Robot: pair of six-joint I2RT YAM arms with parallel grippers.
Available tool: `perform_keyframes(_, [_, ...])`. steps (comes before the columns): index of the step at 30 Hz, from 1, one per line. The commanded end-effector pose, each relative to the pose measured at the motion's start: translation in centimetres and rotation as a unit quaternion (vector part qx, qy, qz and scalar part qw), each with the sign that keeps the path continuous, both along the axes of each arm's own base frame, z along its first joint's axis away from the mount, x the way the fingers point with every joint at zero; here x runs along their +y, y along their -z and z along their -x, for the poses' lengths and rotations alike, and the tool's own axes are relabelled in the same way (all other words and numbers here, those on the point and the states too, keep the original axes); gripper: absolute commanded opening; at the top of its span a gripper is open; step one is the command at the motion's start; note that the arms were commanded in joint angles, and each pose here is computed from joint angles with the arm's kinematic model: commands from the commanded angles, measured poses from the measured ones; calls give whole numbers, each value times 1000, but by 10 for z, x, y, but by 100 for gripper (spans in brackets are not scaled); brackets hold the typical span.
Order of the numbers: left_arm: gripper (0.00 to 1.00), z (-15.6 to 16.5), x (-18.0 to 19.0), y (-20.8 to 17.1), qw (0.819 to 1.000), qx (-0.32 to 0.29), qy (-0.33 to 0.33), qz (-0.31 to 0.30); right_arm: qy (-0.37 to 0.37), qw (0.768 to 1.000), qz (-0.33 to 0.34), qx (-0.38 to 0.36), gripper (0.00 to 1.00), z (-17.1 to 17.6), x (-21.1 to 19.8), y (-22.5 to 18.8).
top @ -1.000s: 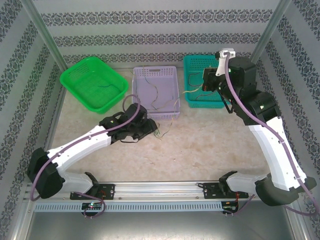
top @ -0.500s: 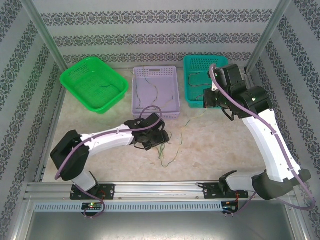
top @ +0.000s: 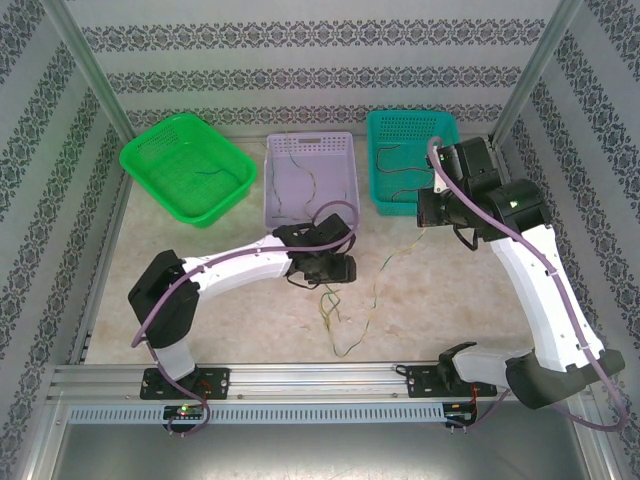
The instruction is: Untangle the cables
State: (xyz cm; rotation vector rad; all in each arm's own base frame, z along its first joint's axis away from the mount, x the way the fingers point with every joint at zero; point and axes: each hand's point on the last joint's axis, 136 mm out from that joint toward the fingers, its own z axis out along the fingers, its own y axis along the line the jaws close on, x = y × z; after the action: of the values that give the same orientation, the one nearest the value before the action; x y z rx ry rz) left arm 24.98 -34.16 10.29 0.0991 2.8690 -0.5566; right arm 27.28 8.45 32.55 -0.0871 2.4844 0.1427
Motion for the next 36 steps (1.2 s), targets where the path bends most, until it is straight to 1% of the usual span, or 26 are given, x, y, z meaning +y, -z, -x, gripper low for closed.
perform_keyframes(1, [62, 23, 34, 27, 989, 20, 85, -121, -5, 1000, -17, -8, 0, -2, 3, -3])
perform_keyframes(3, [63, 22, 39, 37, 985, 26, 82, -147, -6, 1000, -19, -9, 0, -3, 4, -4])
perform_keyframes(6, [62, 15, 40, 50, 985, 27, 54, -161, -6, 1000, -20, -9, 0, -4, 3, -3])
perform_keyframes(8, [59, 7, 43, 57, 985, 21, 27, -170, -6, 1000, -22, -8, 0, -4, 3, -2])
perform_keyframes(9, [56, 3, 46, 62, 985, 19, 13, -173, -5, 1000, -23, -8, 0, -4, 3, -1])
perform_keyframes(10, [51, 0, 48, 65, 985, 19, 1, -174, -4, 1000, -23, -8, 0, -3, 2, -1])
perform_keyframes(11, [44, -4, 52, 69, 984, 16, -12, -177, -4, 1000, -24, -8, 0, -3, 2, 0])
perform_keyframes(13, [26, -13, 66, 69, 979, 3, -38, -202, -3, 1000, -27, -9, 0, -3, 1, 1])
perform_keyframes(15, [7, -23, 92, 59, 967, -20, -69, -244, -2, 1000, -30, -8, 0, -4, 0, 2])
perform_keyframes(16, [1, -27, 107, 52, 960, -31, -87, -265, -1, 1000, -30, -9, 0, -4, -1, 2])
perform_keyframes(17, [0, -31, 126, 41, 952, -45, -108, -285, 0, 1000, -30, -8, 0, -5, -2, 3])
perform_keyframes(19, [0, -37, 163, 20, 939, -64, -151, -302, 1, 1000, -28, -7, 0, -6, -4, 5])
perform_keyframes(21, [0, -39, 207, -3, 925, -78, -210, -306, 2, 1000, -25, -4, 0, -7, -6, 7])
perform_keyframes(24, [0, -38, 266, -31, 907, -93, -291, -290, 8, 1000, -20, -3, 0, -9, -10, 12])
perform_keyframes(26, [0, -35, 301, -44, 893, -97, -333, -287, 13, 1000, -21, -4, 0, -12, -12, 13])
perform_keyframes(27, [0, -33, 316, -49, 886, -98, -351, -285, 13, 1000, -24, -6, 0, -13, -12, 12])
perform_keyframes(28, [0, -31, 325, -52, 885, -96, -362, -276, 12, 1000, -26, -9, 0, -14, -12, 11])
perform_keyframes(29, [0, -33, 327, -54, 891, -96, -364, -255, 9, 999, -30, -12, 0, -15, -11, 9])
perform_keyframes(30, [0, -39, 317, -52, 906, -96, -351, -215, 6, 999, -33, -15, 0, -16, -9, 8])
perform_keyframes(31, [6, -46, 299, -49, 924, -94, -331, -167, 4, 999, -36, -15, 0, -17, -7, 8])
perform_keyframes(32, [18, -54, 270, -45, 945, -90, -297, -101, 0, 999, -40, -14, 0, -18, -5, 8])
perform_keyframes(33, [31, -59, 235, -43, 962, -86, -256, -33, -3, 999, -42, -12, 0, -19, -4, 9])
perform_keyframes(34, [39, -59, 210, -41, 971, -78, -228, -1, -3, 999, -43, -11, 0, -20, -3, 9])
perform_keyframes(36, [49, -48, 170, -31, 981, -56, -187, 10, -1, 999, -45, -12, 0, -21, -3, 9])
